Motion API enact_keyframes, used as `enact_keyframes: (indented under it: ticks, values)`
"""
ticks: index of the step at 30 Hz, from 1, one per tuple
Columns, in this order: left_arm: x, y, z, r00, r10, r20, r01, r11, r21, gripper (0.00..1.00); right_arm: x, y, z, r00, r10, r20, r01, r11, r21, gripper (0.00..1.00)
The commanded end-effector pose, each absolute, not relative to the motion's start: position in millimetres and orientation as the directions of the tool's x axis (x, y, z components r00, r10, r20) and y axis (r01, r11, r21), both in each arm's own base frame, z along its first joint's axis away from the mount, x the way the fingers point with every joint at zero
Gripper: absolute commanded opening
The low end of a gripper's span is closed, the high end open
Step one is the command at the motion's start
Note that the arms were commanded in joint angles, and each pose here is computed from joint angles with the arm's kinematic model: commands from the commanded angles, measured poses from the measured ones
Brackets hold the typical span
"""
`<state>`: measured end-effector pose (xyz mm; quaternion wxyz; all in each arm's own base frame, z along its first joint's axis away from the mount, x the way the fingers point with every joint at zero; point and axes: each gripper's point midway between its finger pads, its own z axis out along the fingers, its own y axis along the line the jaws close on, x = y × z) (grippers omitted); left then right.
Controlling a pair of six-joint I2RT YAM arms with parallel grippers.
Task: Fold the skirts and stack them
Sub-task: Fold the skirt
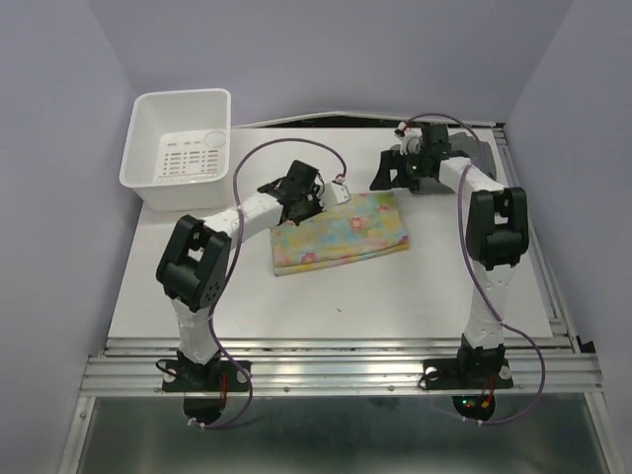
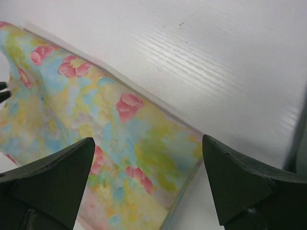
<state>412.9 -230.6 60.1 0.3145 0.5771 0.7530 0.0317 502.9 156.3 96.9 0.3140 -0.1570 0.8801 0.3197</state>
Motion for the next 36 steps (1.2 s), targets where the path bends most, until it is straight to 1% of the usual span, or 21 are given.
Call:
enact_keyframes:
  ticks: [1,5,7,12,14,16,17,18,19,21,23,25,26,27,29,30,31,32,34,35,36]
  values:
    - [412,-242,170,-0.078,0.74,-0.668,0.762,0.476,0.438,0.26,551,183,151,-0.596,-0.023,-0.802,-0.571,0.715,0.404,0.97]
    - [378,-223,192,-0.105,0.703,-0.704,0.748,0.523,0.41,0.28,561,196,134,-0.6,-0.031,-0.799,-0.579,0.706,0.407,0.97]
    - [353,-213,174,-0.155,0.726,-0.67,0.787,0.501,0.36,0.29,558,206,113,-0.621,-0.066,-0.781,-0.585,0.702,0.406,0.95]
    - [289,-200,140,-0.25,0.729,-0.637,0.862,0.467,0.197,0.3,540,203,72,-0.685,-0.113,-0.72,-0.568,0.701,0.431,0.92]
    - [272,-197,135,-0.255,0.727,-0.638,0.873,0.457,0.171,0.3,530,202,61,-0.706,-0.127,-0.696,-0.565,0.694,0.446,0.9]
    - [250,-194,116,-0.252,0.76,-0.599,0.897,0.416,0.151,0.3,514,200,48,-0.746,-0.151,-0.648,-0.549,0.69,0.472,0.86]
    - [243,-191,111,-0.253,0.773,-0.582,0.901,0.407,0.15,0.3,508,200,46,-0.754,-0.159,-0.638,-0.549,0.685,0.478,0.85]
    - [232,-188,103,-0.247,0.794,-0.556,0.915,0.38,0.138,0.29,494,198,36,-0.779,-0.178,-0.601,-0.537,0.684,0.494,0.85]
    - [229,-188,100,-0.239,0.801,-0.549,0.918,0.37,0.139,0.29,494,197,41,-0.775,-0.178,-0.606,-0.541,0.683,0.491,0.85]
    - [218,-182,88,-0.24,0.825,-0.512,0.929,0.349,0.127,0.29,475,194,42,-0.786,-0.191,-0.588,-0.537,0.682,0.497,0.86]
    - [209,-180,76,-0.237,0.85,-0.47,0.938,0.326,0.116,0.29,447,191,34,-0.823,-0.199,-0.532,-0.507,0.679,0.531,0.86]
    - [202,-177,63,-0.247,0.865,-0.437,0.943,0.319,0.098,0.29,428,188,42,-0.831,-0.205,-0.517,-0.502,0.675,0.54,0.85]
    - [201,-176,55,-0.258,0.871,-0.418,0.943,0.321,0.085,0.29,408,186,32,-0.856,-0.206,-0.473,-0.474,0.676,0.564,0.85]
    - [201,-175,50,-0.269,0.871,-0.411,0.941,0.328,0.082,0.29,400,185,39,-0.856,-0.204,-0.475,-0.475,0.673,0.567,0.86]
    - [209,-176,42,-0.286,0.868,-0.406,0.931,0.352,0.097,0.29,381,183,37,-0.877,-0.194,-0.44,-0.445,0.674,0.589,0.85]
    - [210,-172,30,-0.324,0.87,-0.372,0.92,0.381,0.09,0.29,373,183,36,-0.89,-0.184,-0.418,-0.423,0.676,0.603,0.85]
    - [216,-173,24,-0.338,0.865,-0.371,0.912,0.398,0.097,0.26,357,181,32,-0.905,-0.182,-0.385,-0.398,0.68,0.616,0.86]
    - [220,-169,12,-0.381,0.861,-0.336,0.897,0.432,0.091,0.25,349,180,32,-0.916,-0.176,-0.361,-0.378,0.68,0.628,0.85]
    - [228,-165,2,-0.42,0.852,-0.314,0.88,0.466,0.088,0.23,324,177,25,-0.939,-0.173,-0.296,-0.331,0.682,0.652,0.85]
    - [235,-161,-8,-0.446,0.847,-0.289,0.867,0.489,0.095,0.23,318,178,30,-0.941,-0.17,-0.292,-0.328,0.674,0.662,0.85]
    - [245,-164,-5,-0.46,0.835,-0.302,0.856,0.508,0.101,0.22,311,178,30,-0.947,-0.164,-0.277,-0.312,0.67,0.673,0.85]
